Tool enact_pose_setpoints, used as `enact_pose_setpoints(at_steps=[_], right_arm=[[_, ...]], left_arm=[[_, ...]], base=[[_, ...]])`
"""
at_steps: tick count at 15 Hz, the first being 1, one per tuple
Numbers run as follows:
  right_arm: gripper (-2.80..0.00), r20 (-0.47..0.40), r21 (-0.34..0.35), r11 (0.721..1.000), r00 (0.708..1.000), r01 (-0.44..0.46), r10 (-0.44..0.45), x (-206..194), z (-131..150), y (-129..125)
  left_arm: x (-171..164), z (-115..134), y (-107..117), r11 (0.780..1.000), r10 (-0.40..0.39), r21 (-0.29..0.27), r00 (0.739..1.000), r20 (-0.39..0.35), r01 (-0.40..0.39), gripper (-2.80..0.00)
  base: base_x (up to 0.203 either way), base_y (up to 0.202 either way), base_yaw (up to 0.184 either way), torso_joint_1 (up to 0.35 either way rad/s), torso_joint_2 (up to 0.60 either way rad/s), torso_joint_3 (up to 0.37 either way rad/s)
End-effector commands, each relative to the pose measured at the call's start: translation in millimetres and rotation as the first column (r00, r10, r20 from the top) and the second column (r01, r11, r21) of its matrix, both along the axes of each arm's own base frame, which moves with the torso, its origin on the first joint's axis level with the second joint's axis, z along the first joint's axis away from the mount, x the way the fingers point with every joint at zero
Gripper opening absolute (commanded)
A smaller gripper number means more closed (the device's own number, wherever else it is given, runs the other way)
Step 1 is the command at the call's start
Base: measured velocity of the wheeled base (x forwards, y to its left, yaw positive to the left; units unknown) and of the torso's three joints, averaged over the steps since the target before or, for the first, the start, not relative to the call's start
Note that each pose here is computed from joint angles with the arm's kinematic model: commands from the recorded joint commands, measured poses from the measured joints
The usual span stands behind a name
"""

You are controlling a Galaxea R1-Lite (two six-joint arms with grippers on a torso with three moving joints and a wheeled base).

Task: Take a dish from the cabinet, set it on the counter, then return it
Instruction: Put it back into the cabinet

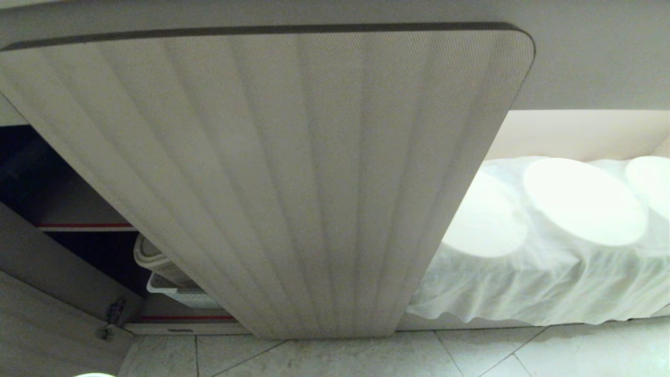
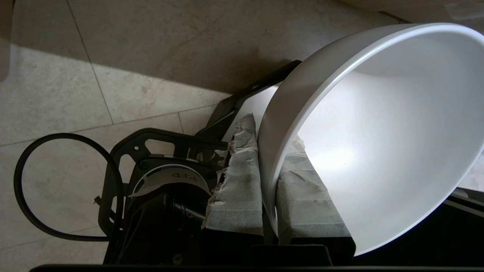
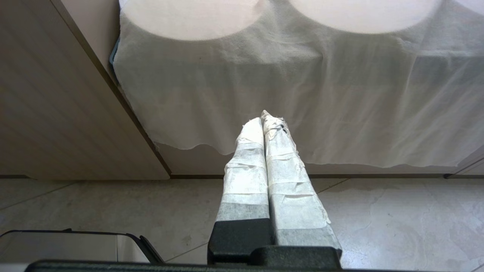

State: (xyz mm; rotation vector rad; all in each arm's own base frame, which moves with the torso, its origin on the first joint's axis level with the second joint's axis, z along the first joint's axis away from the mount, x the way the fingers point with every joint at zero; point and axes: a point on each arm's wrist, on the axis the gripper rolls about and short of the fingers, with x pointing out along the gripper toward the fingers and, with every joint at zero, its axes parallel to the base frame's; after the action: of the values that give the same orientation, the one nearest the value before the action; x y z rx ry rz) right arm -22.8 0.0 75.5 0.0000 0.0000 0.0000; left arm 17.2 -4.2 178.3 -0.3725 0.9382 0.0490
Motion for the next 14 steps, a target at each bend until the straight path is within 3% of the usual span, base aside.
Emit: enact_pose_setpoints(at_steps=[1, 14], right_arm=[[-2.8, 0.0, 0.0, 1.0, 1.0, 0.0, 0.0, 0.0, 0.0, 0.0], [-2.8, 0.0, 0.0, 1.0, 1.0, 0.0, 0.0, 0.0, 0.0, 0.0]], left_arm=[[-0.5, 0.2, 0.2, 1.0, 0.004, -0.001, 1.0, -0.002, -0.004, -2.8], [-3.1, -1.7, 1.2, 1.0, 0.005, 0.002, 1.0, -0.019, -0.005, -2.8]], base=[[0.0, 0.0, 0.0, 0.0, 0.0, 0.0], [0.0, 0.0, 0.0, 0.0, 0.0, 0.0]])
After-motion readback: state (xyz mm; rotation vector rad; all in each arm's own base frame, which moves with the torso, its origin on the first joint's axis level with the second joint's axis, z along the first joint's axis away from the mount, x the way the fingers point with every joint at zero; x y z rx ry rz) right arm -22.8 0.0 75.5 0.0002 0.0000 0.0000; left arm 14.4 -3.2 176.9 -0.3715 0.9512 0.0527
